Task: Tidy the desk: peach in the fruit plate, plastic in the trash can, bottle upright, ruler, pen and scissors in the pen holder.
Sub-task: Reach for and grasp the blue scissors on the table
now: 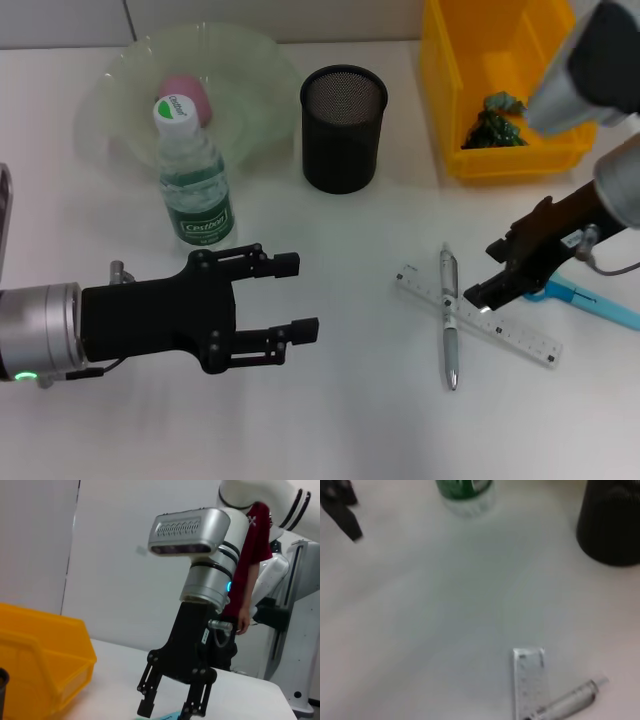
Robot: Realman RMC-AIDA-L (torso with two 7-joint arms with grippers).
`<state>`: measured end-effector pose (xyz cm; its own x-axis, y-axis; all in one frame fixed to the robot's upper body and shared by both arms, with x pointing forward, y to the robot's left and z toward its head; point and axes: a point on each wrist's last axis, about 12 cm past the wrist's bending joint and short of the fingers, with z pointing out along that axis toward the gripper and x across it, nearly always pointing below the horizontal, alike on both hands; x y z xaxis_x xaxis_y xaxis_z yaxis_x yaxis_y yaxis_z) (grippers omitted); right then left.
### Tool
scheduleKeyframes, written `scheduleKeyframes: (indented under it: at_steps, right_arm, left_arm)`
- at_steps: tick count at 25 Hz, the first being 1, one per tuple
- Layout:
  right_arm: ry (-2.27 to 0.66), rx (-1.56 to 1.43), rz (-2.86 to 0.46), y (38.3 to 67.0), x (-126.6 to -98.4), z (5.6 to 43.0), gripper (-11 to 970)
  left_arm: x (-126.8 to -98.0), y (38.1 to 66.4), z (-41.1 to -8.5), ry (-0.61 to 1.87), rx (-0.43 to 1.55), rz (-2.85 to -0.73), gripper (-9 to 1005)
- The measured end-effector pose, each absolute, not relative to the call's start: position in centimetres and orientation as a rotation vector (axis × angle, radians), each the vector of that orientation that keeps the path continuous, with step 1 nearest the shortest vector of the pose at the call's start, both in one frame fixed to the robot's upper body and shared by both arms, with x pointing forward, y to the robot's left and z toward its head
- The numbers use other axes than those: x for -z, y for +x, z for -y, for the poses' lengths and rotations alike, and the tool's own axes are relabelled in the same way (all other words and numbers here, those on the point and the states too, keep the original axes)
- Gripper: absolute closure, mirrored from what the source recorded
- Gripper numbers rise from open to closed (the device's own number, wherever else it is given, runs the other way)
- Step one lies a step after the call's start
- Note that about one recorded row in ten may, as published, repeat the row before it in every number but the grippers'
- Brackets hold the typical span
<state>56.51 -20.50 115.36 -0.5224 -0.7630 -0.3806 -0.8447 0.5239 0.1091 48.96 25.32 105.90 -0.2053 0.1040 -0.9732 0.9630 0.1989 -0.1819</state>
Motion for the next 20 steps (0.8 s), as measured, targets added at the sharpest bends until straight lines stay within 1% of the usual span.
scheduleKeyframes:
  at_steps: [4, 8, 20]
  right_arm:
    - [-1.359, -0.325, -2.505, 56.6, -115.5, 20.5, 266]
    - [-1.381, -0.185, -2.567, 56.5, -115.4, 21.9, 285]
    - [-1.355, -0.142, -2.622, 55.5, -113.8, 23.9, 363]
  left_arm:
    - [-105.8, 48.9, -25.4, 1.051, 1.142, -1.536, 253]
    - [-105.8, 49.0, -25.5, 1.048, 1.139, -1.545, 253]
    - [-105.8, 49.5, -25.2, 1.050, 1.123, -1.558, 253]
